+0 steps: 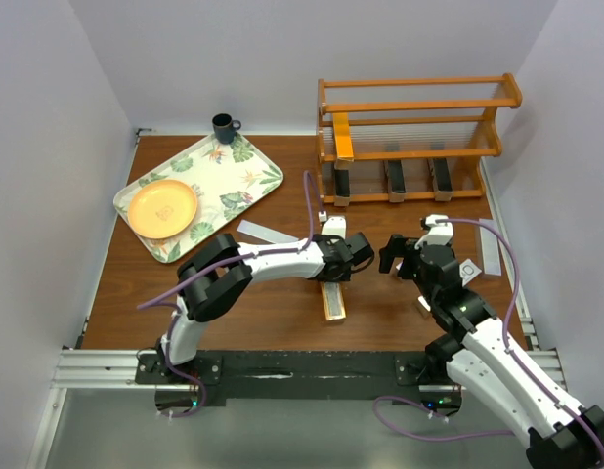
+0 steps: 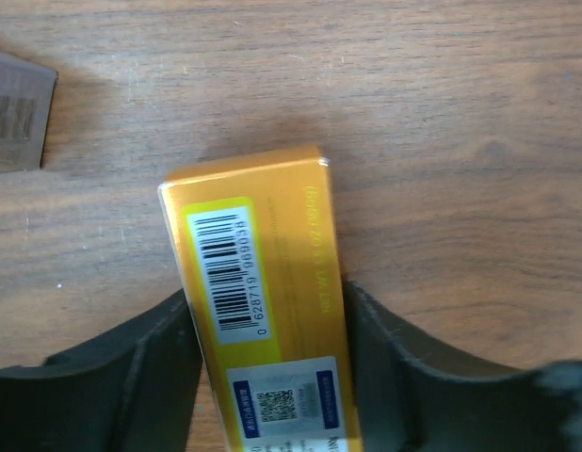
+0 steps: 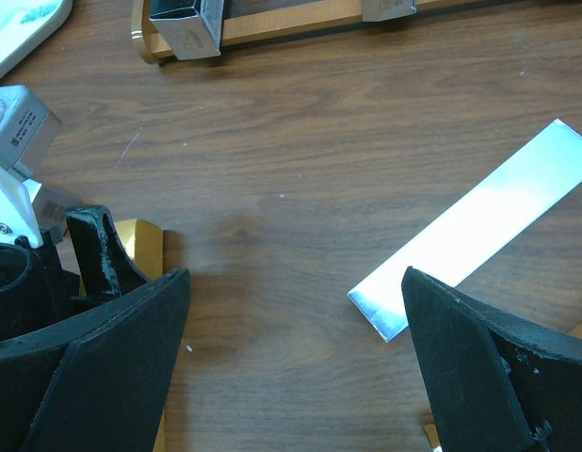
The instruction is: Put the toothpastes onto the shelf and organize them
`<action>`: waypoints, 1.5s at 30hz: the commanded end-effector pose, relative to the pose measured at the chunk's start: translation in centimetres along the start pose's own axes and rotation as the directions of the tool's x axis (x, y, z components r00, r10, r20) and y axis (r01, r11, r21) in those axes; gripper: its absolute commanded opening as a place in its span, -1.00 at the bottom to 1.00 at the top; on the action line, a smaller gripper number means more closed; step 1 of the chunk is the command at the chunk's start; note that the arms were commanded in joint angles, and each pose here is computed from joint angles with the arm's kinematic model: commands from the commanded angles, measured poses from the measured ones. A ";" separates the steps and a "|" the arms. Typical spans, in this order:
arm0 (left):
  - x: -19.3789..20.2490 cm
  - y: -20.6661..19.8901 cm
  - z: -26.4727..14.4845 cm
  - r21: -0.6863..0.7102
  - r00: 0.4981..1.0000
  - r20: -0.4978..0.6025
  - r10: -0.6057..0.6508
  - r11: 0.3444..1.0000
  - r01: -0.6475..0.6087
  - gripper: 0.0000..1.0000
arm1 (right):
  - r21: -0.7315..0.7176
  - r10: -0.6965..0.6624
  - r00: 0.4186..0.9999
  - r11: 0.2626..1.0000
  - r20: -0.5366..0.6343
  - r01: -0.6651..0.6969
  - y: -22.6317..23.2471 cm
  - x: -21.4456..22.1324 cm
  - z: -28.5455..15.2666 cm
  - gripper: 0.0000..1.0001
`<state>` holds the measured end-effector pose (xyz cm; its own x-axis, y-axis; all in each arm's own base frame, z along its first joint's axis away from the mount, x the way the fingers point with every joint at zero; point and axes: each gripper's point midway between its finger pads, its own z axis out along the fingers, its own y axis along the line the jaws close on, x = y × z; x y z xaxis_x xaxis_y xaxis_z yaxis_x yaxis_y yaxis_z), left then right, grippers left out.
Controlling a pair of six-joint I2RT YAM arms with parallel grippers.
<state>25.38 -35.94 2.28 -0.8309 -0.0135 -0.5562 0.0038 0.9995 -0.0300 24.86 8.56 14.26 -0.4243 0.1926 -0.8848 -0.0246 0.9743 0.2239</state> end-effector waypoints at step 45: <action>-13.9 6.8 -16.5 0.809 0.577 0.057 -0.815 0.376 0.451 -0.21 | -0.732 0.062 0.997 0.678 -0.034 -0.067 19.3 0.7 -5.3 0.97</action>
<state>27.18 -28.91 19.63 -0.5090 -0.7488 -0.4246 0.0252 0.4801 -0.8769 17.80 26.71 18.42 -0.5198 0.1738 -0.8364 -0.6643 0.5334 0.5237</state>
